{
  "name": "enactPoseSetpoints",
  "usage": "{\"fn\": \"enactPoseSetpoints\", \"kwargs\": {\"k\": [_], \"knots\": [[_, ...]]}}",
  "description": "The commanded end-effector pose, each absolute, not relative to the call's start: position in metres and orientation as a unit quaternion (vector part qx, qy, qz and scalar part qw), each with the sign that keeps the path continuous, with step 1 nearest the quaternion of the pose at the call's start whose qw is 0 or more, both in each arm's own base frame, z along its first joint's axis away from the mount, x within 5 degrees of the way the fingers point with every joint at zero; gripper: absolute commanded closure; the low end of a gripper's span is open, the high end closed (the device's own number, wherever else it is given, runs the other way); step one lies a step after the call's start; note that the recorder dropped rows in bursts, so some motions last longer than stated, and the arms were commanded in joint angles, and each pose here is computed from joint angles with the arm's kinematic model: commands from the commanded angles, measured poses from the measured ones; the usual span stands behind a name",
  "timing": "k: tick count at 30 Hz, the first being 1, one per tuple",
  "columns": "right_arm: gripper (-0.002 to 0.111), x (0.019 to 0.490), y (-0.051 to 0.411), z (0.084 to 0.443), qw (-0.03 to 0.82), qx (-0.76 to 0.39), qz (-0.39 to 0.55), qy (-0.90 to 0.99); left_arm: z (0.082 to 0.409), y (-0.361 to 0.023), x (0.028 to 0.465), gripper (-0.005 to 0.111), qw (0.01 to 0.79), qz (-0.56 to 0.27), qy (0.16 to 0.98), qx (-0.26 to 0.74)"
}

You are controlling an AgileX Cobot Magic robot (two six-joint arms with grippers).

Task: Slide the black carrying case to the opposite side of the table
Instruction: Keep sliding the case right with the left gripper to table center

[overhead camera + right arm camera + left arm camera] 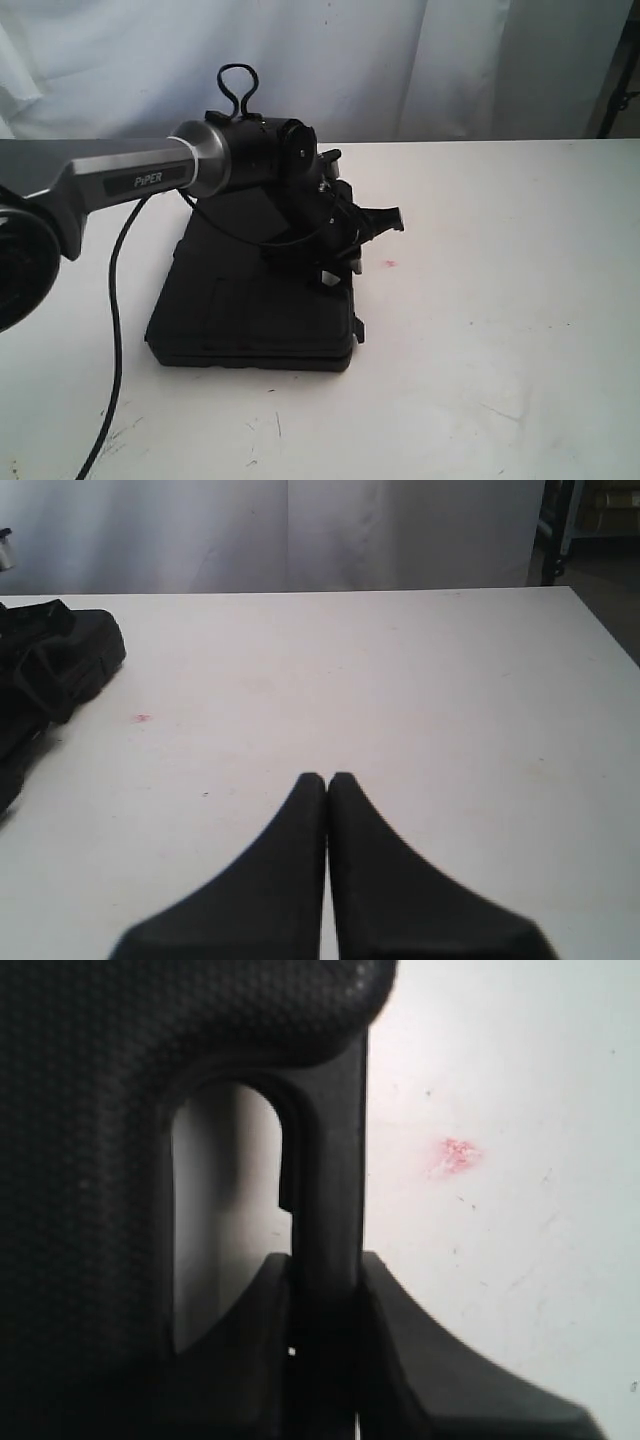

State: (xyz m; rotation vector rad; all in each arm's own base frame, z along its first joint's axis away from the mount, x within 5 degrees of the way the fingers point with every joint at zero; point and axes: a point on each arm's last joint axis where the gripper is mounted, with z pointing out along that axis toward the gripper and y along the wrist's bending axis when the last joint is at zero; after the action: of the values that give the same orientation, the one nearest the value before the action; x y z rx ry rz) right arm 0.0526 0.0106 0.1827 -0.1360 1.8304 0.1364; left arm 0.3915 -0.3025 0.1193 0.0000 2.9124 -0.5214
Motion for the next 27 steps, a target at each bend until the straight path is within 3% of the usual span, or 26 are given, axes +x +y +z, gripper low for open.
{"fn": "enactPoseSetpoints", "kwargs": {"k": [1, 6, 20, 27], "knots": [[0.108, 0.053, 0.010, 0.182, 0.608, -0.054, 0.059, 0.790, 0.123, -0.318, 0.398, 0.107, 0.101, -0.201, 0.974, -0.008], [0.108, 0.053, 0.010, 0.182, 0.608, -0.054, 0.059, 0.790, 0.130, -0.337, 0.394, 0.107, 0.118, -0.232, 0.965, -0.013], [0.108, 0.053, 0.010, 0.182, 0.608, -0.054, 0.059, 0.790, 0.115, -0.342, 0.398, 0.106, 0.134, -0.239, 0.961, -0.032], [0.108, 0.053, 0.010, 0.182, 0.608, -0.054, 0.059, 0.790, 0.116, -0.341, 0.399, 0.079, 0.147, -0.238, 0.960, -0.016]]}}
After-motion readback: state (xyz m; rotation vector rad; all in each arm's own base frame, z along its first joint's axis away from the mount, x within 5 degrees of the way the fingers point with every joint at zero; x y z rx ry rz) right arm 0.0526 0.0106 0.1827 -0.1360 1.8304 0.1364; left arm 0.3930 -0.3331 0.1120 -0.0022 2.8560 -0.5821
